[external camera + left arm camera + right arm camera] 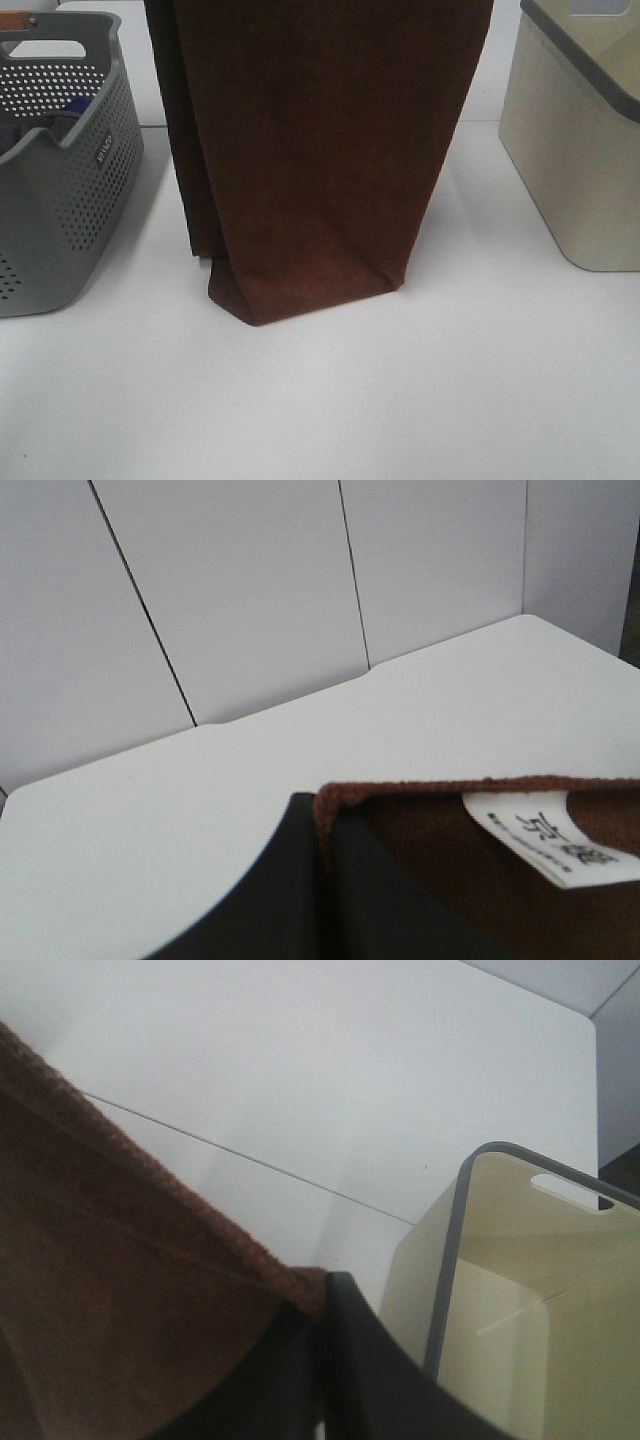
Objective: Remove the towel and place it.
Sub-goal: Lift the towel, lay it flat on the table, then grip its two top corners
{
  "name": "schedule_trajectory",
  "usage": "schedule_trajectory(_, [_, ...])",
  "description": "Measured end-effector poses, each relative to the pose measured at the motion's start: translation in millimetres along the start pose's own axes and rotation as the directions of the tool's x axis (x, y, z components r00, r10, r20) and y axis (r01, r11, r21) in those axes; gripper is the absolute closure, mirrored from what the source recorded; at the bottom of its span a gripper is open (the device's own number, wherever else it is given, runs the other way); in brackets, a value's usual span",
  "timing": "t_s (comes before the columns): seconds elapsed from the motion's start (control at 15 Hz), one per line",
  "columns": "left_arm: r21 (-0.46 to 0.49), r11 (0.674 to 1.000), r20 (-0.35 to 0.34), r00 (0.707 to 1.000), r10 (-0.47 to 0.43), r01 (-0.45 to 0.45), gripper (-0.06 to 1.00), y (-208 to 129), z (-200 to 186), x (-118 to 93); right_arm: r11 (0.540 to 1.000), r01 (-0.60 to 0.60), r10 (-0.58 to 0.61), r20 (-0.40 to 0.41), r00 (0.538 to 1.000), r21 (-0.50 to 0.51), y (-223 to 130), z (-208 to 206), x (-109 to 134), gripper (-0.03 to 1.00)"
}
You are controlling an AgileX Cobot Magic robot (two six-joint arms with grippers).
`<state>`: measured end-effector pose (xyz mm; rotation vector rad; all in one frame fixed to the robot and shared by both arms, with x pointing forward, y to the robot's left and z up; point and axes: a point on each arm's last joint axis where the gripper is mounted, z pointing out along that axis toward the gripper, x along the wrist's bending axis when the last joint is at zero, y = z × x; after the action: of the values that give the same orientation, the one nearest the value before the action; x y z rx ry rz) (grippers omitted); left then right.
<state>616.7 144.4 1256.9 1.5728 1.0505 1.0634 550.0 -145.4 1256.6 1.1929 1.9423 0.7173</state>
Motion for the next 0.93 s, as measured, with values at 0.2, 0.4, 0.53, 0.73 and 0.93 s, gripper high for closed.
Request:
schedule_trajectory(0.2, [-0.044,0.999,-0.016,0.999,-0.029,0.028,0.94,-32.6,56.4,12.3,0.991,0.126,-0.12,0.115,0.986,-0.048,7.9,56.5,11.8,0.97])
schedule_trajectory(0.4, [-0.245,0.968,0.01,0.998,-0.059,0.06,0.94,-40.8,85.1,28.0,0.948,0.257,-0.205,0.255,0.945,-0.189,24.1,91.0,17.4,0.97])
schedule_trajectory(0.53, [-0.421,0.906,0.033,0.999,-0.04,0.05,0.94,-18.6,77.3,34.6,0.894,0.294,-0.19,0.306,0.933,-0.339,43.1,81.6,14.0,0.97])
schedule_trajectory(0.73, [-0.667,0.745,0.0,0.999,0.033,-0.025,0.94,40.1,39.0,41.2,0.811,0.302,-0.117,0.367,0.923,-0.501,71.8,37.6,-3.3,0.97])
schedule_trajectory(0.93, [-0.622,0.783,-0.012,1.0,0.026,-0.028,0.94,36.6,42.9,41.5,0.799,0.287,-0.081,0.377,0.923,-0.529,75.8,17.3,-11.8,0.97])
